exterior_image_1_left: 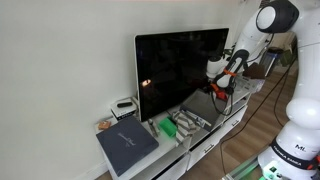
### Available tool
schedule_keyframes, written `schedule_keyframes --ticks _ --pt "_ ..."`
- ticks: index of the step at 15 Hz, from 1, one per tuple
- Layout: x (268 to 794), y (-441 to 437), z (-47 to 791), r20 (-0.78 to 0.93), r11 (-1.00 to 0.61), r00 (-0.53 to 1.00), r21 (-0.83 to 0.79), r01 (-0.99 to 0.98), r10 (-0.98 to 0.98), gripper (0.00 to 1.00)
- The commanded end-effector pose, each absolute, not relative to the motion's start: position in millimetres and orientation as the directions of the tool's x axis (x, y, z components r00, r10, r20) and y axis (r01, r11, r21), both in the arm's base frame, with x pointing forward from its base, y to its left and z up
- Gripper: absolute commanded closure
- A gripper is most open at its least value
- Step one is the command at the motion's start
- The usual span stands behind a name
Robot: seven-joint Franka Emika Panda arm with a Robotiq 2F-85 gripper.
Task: Take the white thing out of the box
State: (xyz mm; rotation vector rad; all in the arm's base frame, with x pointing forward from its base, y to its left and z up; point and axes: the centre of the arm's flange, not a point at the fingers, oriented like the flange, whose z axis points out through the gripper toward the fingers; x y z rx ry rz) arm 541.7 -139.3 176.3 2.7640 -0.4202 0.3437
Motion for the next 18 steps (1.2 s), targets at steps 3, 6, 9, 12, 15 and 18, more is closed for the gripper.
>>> schedule_keyframes --ticks 3,6,9,12,15,18 --pt "533.9 -181.5 199.9 0.289 -0.864 0.939 0.407 -0.295 -0.185 0.75" --pt "532.0 -192.0 204.1 0.292 -0.855 0.941 0.43 -0.291 -0.173 0.75" --pt "533.9 -185.7 203.6 0.289 -0.855 0.942 0.433 -0.285 -0.168 0.94" --pt "543.8 -223.5 195.1 0.272 -0.82 0.93 0.453 -0.349 -0.246 0.94" --pt "542.4 -277.5 184.7 0.28 -0.758 0.895 0.477 -0.444 -0.347 0.94" --pt "540.8 -336.6 182.7 0.311 -0.706 0.872 0.513 -0.488 -0.377 0.94"
